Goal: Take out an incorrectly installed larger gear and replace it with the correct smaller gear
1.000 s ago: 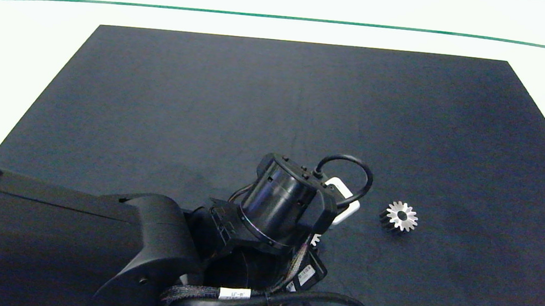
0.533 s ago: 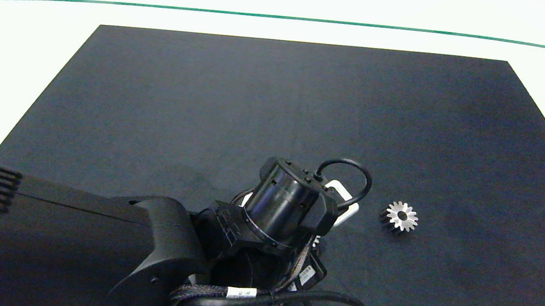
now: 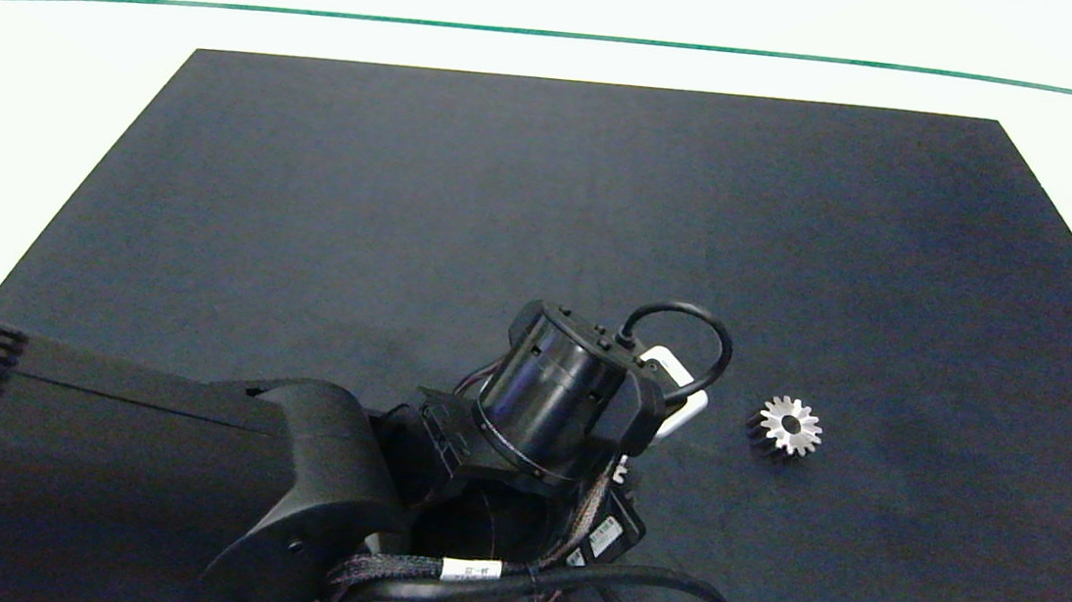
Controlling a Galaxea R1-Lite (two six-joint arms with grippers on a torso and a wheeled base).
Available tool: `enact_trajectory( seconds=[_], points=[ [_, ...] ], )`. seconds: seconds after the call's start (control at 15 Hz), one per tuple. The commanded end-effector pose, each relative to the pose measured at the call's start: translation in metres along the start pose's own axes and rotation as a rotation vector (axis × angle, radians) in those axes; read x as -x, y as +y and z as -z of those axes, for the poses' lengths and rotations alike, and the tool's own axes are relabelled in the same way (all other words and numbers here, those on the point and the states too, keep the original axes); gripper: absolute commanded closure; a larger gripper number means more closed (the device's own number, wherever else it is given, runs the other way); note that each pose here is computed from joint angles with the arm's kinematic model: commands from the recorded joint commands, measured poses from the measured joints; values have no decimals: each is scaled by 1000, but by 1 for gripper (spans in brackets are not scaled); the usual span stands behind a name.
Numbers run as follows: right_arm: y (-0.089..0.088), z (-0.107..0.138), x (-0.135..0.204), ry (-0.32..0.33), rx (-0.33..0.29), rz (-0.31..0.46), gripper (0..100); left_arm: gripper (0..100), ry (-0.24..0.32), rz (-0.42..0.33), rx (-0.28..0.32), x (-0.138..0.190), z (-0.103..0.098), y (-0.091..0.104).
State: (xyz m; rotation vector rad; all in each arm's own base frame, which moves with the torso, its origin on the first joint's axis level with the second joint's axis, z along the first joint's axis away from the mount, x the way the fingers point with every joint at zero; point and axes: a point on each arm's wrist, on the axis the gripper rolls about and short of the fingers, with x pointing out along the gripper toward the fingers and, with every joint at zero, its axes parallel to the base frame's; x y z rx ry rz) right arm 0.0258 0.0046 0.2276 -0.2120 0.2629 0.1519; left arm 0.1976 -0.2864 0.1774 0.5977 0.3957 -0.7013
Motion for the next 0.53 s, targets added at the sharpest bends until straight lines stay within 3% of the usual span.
enact_trajectory(
  seconds=[0.07, 0.27, 0.53],
  points=[
    [0, 0, 0, 2, 2, 1, 0, 0, -37, -19, 17, 17, -5, 10],
    [0, 1, 2, -7, 0, 1, 0, 0, -92, -72, 58, 53, -4, 34],
    [-1, 1, 3, -11, -2, 4, 0, 0, -146, -143, 110, 106, 16, 61]
  ],
)
